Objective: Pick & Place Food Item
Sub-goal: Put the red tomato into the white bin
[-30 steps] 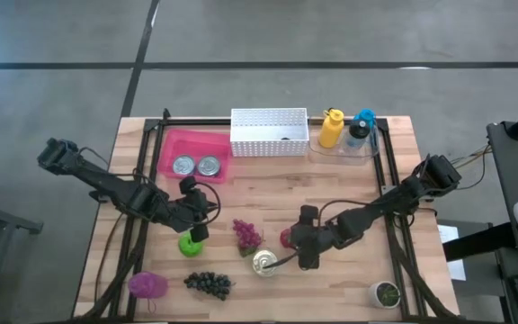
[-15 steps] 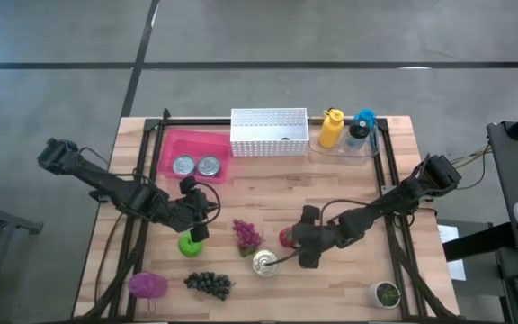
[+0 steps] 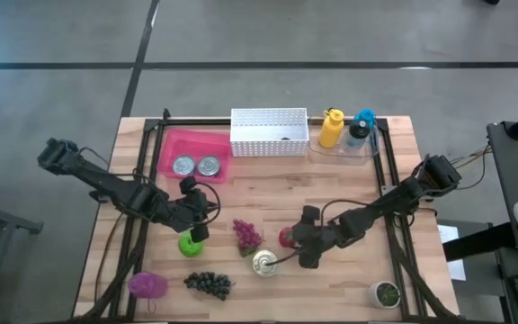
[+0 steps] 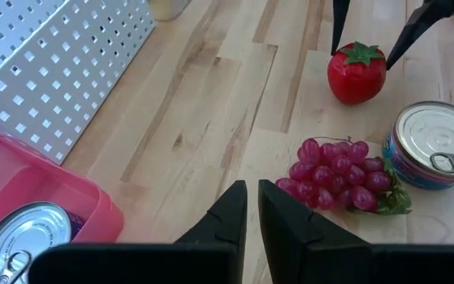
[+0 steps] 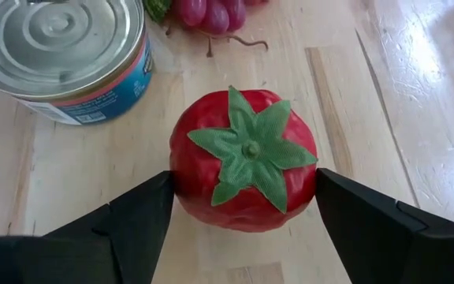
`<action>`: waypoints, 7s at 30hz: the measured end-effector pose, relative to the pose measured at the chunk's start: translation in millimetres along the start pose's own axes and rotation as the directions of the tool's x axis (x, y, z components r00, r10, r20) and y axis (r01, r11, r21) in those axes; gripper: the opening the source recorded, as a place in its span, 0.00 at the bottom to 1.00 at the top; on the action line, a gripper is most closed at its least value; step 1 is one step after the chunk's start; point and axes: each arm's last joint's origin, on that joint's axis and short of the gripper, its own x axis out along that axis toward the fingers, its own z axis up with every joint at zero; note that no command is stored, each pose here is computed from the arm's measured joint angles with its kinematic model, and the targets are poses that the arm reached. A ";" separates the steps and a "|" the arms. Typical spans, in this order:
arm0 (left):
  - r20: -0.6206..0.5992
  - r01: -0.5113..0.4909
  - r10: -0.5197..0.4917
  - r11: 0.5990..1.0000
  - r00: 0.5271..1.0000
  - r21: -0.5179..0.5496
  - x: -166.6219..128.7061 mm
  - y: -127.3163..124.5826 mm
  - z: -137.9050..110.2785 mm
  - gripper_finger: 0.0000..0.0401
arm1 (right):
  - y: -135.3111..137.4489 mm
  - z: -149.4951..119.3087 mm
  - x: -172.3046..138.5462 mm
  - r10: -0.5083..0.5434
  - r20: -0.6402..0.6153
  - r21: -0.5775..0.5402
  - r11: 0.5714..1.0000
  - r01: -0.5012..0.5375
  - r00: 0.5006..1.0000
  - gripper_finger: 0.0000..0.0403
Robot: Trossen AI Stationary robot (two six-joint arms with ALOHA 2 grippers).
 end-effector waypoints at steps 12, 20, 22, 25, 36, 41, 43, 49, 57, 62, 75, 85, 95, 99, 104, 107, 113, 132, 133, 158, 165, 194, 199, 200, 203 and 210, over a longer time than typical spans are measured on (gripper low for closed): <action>0.001 0.000 0.000 1.000 1.000 -0.001 0.0 0.0 0.1 0.10 | -0.7 -8.7 12.7 -0.035 -0.031 -0.012 0.999 0.035 0.999 0.75; 0.000 0.000 0.000 1.000 1.000 0.000 0.0 0.0 0.1 0.10 | 0.4 -5.4 11.5 -0.031 -0.018 -0.010 0.999 0.031 0.999 0.71; 0.000 0.000 0.000 1.000 1.000 0.000 0.0 0.0 0.0 0.10 | 0.7 -4.5 11.3 -0.031 -0.016 -0.009 0.999 0.031 0.999 0.70; 0.000 0.000 0.000 1.000 1.000 0.000 0.0 0.0 0.1 0.10 | 1.8 -1.8 10.6 -0.027 -0.009 -0.005 1.000 0.027 1.000 0.70; 0.000 0.000 0.000 1.000 1.000 0.000 -0.1 0.0 0.0 0.10 | 5.9 10.1 6.4 -0.012 0.024 -0.021 1.000 0.012 1.000 0.71; 0.000 0.000 0.000 1.000 1.000 0.000 -0.1 0.0 0.0 0.10 | 6.3 11.3 6.0 -0.010 0.027 -0.020 1.000 0.011 1.000 0.69; 0.000 0.000 0.000 1.000 1.000 0.000 0.0 0.0 0.0 0.10 | 6.3 11.3 6.0 -0.010 0.027 -0.020 1.000 0.011 1.000 0.68; 0.000 0.000 0.000 1.000 1.000 0.000 0.0 0.0 0.0 0.10 | 6.3 11.3 6.0 -0.010 0.027 -0.020 1.000 0.011 1.000 0.69; 0.000 0.000 0.000 1.000 1.000 0.000 -0.1 0.1 0.0 0.10 | 6.3 11.4 5.8 -0.010 0.027 -0.019 1.000 0.010 1.000 0.68; -0.001 0.000 0.000 1.000 1.000 0.001 0.0 0.0 -0.1 0.10 | 6.3 11.5 5.7 -0.009 0.028 -0.019 1.000 0.010 1.000 0.65; -0.001 0.000 0.000 1.000 1.000 0.000 0.0 0.0 -0.1 0.10 | 6.3 11.6 5.5 -0.008 0.028 -0.019 1.000 0.008 1.000 0.65; -0.001 0.000 0.000 1.000 1.000 0.000 0.0 0.1 -0.1 0.10 | 6.3 11.6 5.5 -0.007 0.027 -0.019 1.000 0.008 1.000 0.69; -0.001 -0.001 0.001 1.000 1.000 0.001 0.0 0.0 -0.1 0.10 | 4.4 12.5 6.2 -0.018 0.030 -0.030 0.999 0.019 0.999 0.73; -0.001 0.000 0.000 1.000 1.000 0.000 -0.1 0.1 -0.1 0.10 | 2.5 13.6 6.1 -0.084 0.065 -0.028 0.996 0.086 0.994 0.78; -0.001 -0.001 0.001 1.000 1.000 0.001 0.0 0.1 -0.1 0.10 | 4.9 19.8 5.8 -0.066 0.125 -0.042 0.997 0.072 0.990 0.87; -0.001 0.000 0.000 1.000 1.000 0.001 -0.1 0.1 -0.1 0.10 | 4.6 23.3 6.6 -0.056 0.151 -0.080 0.994 0.069 0.987 0.92; -0.001 -0.001 0.001 1.000 1.000 0.001 0.0 0.1 -0.1 0.10 | -6.5 30.4 11.2 -0.071 0.166 -0.049 0.996 0.081 0.983 0.95; -0.002 -0.001 0.001 1.000 1.000 0.001 0.0 0.2 -0.2 0.10 | -31.5 42.7 22.0 0.116 0.113 -0.281 0.956 -0.081 0.987 0.95; -0.002 -0.001 0.001 1.000 1.000 0.002 0.0 0.1 -0.3 0.10 | -32.6 43.2 22.4 0.135 0.109 -0.279 0.955 -0.100 0.985 0.95; -0.005 -0.002 0.002 1.000 1.000 0.003 0.0 0.3 -0.6 0.10 | -32.7 30.0 58.9 0.206 0.052 -0.337 0.925 -0.177 0.977 0.94; -0.005 -0.003 0.003 1.000 1.000 0.004 0.0 0.3 -0.6 0.10 | -32.9 30.7 57.4 0.206 0.054 -0.320 0.931 -0.179 0.977 0.84; -0.005 -0.003 0.003 1.000 1.000 0.004 0.0 0.3 -0.6 0.10 | -23.2 44.0 51.9 0.155 0.123 -0.105 0.984 -0.142 0.980 0.64; -0.005 -0.003 0.003 1.000 1.000 0.004 0.0 0.3 -0.7 0.10 | -21.7 56.6 44.5 0.161 0.162 -0.071 0.986 -0.151 0.974 0.63; -0.005 -0.003 0.003 1.000 1.000 0.004 0.0 0.3 -0.7 0.10 | -21.2 58.6 43.1 0.163 0.165 -0.073 0.986 -0.152 0.973 0.63; -0.006 -0.003 0.003 1.000 1.000 0.004 0.0 0.4 -0.7 0.10 | -20.4 66.5 36.5 0.164 0.169 -0.077 0.985 -0.153 0.972 0.63; -0.007 -0.004 0.004 1.000 1.000 0.006 0.1 0.4 -0.9 0.10 | -21.5 86.1 13.4 0.135 0.161 -0.102 0.988 -0.119 0.978 0.63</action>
